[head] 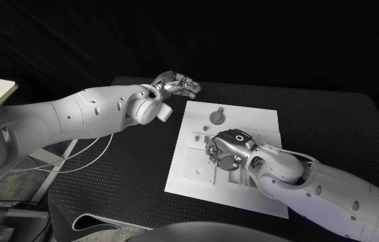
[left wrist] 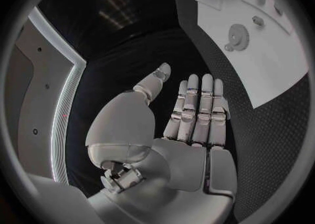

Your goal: Assemble the parts on the task board

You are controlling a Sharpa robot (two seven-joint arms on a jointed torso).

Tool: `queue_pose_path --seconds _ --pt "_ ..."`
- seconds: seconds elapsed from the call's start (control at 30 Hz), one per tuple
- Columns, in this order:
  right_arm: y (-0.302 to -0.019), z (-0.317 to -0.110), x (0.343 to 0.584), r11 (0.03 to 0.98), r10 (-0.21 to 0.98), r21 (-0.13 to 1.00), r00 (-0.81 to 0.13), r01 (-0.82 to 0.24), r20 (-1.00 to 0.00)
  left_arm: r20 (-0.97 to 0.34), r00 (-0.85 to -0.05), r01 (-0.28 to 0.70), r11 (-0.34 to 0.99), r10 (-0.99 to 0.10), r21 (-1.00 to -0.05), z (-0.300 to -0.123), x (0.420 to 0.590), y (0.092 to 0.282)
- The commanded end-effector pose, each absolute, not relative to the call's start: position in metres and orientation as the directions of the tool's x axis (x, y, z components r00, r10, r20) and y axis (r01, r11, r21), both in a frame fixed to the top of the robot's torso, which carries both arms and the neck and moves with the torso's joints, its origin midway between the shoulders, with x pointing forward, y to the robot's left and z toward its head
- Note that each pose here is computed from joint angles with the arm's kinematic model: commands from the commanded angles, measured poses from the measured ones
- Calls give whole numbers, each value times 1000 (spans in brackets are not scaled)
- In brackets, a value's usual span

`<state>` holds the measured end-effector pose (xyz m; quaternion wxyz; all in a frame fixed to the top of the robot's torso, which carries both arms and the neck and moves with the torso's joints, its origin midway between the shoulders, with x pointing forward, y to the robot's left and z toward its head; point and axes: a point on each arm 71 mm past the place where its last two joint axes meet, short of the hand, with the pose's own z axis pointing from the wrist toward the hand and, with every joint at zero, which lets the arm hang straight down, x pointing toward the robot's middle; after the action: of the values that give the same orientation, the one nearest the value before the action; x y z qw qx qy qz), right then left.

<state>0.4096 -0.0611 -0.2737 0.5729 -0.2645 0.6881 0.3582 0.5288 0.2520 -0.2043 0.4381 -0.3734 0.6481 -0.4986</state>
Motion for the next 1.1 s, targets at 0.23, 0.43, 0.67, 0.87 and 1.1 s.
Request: queue_pose_path --seconds 0.23,0.43,0.67,0.87,1.1 --pt "-59 -275 408 590 39 176 -190 -788 -981 -189 -338 -35 213 -922 -976 -202 529 249" --pt "-59 -278 408 593 34 176 -194 -786 -980 -189 -338 -36 213 -922 -976 -202 529 249" --pt "-57 -282 408 593 29 177 -199 -785 -980 -188 -340 -35 213 -921 -976 -202 529 248" --pt "-59 -285 408 598 22 175 -203 -782 -979 -188 -341 -36 212 -921 -977 -202 528 248" --pt "-59 -287 410 601 17 173 -204 -780 -979 -188 -342 -36 212 -921 -977 -202 528 248"
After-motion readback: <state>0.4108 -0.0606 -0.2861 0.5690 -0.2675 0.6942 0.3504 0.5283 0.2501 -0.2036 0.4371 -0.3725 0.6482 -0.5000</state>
